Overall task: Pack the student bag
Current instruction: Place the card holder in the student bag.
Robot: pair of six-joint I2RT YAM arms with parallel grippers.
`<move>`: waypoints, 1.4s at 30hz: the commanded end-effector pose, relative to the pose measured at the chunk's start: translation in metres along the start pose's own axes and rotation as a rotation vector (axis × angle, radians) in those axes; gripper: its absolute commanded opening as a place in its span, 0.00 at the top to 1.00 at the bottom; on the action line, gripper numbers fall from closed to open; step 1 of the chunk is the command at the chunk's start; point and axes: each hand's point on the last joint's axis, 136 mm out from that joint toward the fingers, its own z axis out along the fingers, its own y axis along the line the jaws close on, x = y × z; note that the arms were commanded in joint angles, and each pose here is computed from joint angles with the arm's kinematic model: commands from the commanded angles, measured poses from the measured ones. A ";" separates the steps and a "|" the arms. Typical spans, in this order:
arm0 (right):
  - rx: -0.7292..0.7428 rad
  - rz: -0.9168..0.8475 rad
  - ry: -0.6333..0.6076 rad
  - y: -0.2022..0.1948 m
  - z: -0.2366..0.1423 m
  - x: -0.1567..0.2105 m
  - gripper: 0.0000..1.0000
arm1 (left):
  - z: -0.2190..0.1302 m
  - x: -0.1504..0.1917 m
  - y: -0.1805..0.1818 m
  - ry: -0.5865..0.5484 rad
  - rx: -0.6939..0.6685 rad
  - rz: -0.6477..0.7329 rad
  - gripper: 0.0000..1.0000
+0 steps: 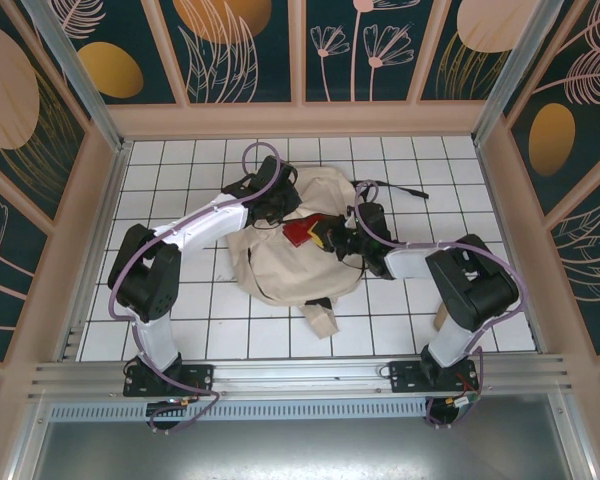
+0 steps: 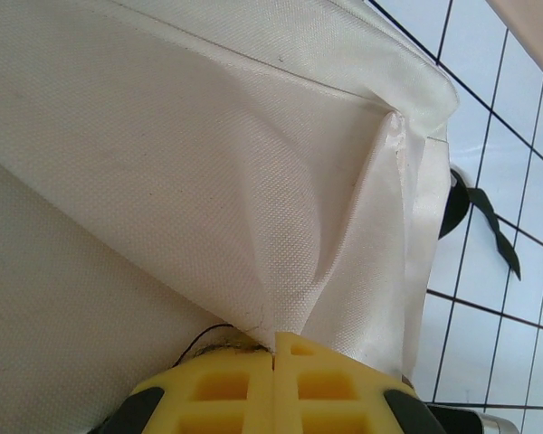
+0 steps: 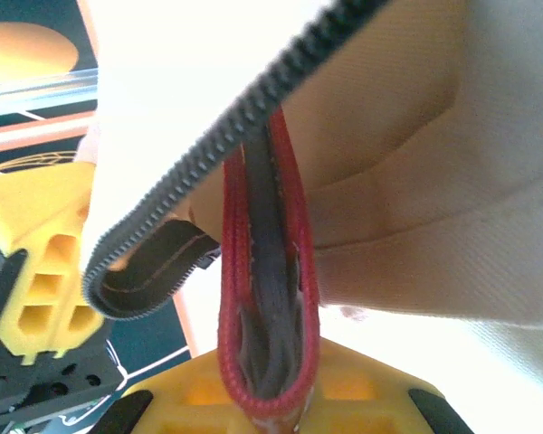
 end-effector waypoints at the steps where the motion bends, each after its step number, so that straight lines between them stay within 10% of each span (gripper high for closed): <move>1: -0.087 0.007 -0.117 0.022 0.013 -0.028 0.90 | -0.005 -0.002 -0.011 0.000 0.051 0.026 1.00; 25: -0.206 -0.044 -0.267 0.055 0.030 -0.054 0.90 | -0.010 -0.012 -0.010 0.017 0.094 -0.001 1.00; 34: -0.164 0.014 -0.237 0.043 0.035 -0.046 0.48 | -0.011 -0.014 -0.014 0.023 0.115 -0.014 1.00; 42: -0.013 -0.003 -0.156 0.015 0.007 -0.016 0.66 | -0.014 -0.017 -0.015 0.017 0.125 -0.011 1.00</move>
